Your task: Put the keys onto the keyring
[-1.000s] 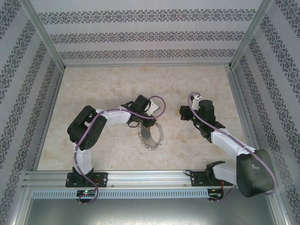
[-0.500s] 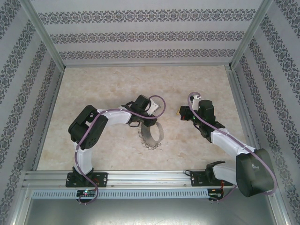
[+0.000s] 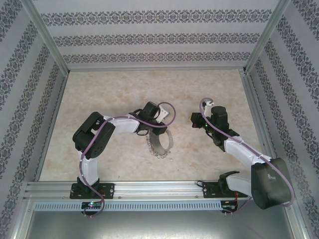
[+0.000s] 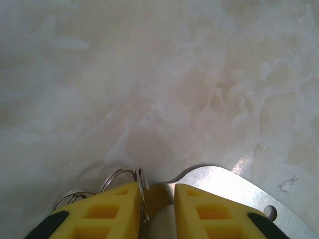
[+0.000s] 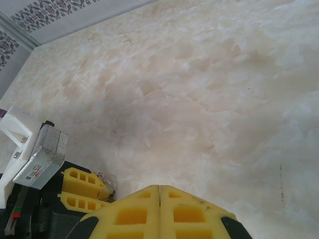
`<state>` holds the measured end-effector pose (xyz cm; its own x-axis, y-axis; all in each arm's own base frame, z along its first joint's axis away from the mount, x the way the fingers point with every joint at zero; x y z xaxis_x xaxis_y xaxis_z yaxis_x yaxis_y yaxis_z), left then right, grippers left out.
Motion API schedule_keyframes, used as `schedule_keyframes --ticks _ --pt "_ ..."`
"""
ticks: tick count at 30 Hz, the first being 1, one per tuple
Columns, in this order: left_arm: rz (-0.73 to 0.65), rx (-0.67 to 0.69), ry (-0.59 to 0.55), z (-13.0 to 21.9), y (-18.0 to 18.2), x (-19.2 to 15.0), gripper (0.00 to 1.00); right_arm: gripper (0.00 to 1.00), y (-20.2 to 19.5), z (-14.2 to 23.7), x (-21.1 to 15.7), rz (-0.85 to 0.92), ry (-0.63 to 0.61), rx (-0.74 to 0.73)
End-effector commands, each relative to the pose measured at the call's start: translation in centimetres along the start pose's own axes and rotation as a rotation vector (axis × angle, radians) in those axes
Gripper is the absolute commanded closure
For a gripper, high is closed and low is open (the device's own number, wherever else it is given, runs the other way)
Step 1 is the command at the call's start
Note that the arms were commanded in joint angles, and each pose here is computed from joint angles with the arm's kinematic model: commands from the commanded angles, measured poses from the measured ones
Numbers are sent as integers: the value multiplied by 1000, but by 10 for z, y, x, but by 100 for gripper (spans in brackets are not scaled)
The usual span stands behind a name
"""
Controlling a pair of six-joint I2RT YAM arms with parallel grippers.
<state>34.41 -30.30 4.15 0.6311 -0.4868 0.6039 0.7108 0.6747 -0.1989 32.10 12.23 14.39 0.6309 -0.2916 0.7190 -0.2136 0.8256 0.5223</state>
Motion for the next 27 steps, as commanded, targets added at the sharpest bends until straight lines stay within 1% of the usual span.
schedule_keyframes --ticks 1,5,7,9,10,11,14,17,19,22,27 --pt "4 48 21 1 3 -13 75 100 2 0 0 7 -6 15" --pt "6 56 12 1 4 -13 77 100 2 1 0 7 -6 17" --pt "6 60 12 1 5 -13 81 100 2 1 0 7 -7 15" --pt "6 65 13 0 6 -13 87 100 2 1 1 10 -10 15" --pt "7 66 12 0 6 -14 93 100 2 1 1 9 -10 13" --pt "5 64 13 0 5 -14 100 100 2 1 1 10 -10 13" --pt "-3 66 4 5 5 -10 100 100 3 2 2 6 -11 17" --pt "-37 62 -26 21 0 2 100 100 7 4 6 5 -18 30" --pt "-69 63 -50 37 -4 11 100 100 12 6 10 6 -26 48" --pt "-145 22 -106 64 -19 22 100 100 21 10 16 12 -34 79" --pt "-254 -87 -201 113 -48 41 100 100 44 23 23 46 -54 190"
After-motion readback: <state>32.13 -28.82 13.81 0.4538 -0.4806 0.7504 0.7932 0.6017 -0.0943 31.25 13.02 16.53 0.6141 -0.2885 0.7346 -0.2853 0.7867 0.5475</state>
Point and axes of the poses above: each hand's point on the last joint's axis, 136 mm out from that joint toward the fingers, its own z axis back along the fingers, its own y axis along the line the jaws close on, x = y × z, the point moved 2 cm from there along z, back along the fingers, and after that the axes turned 3 degrees about -z, right-handed, at the moved point
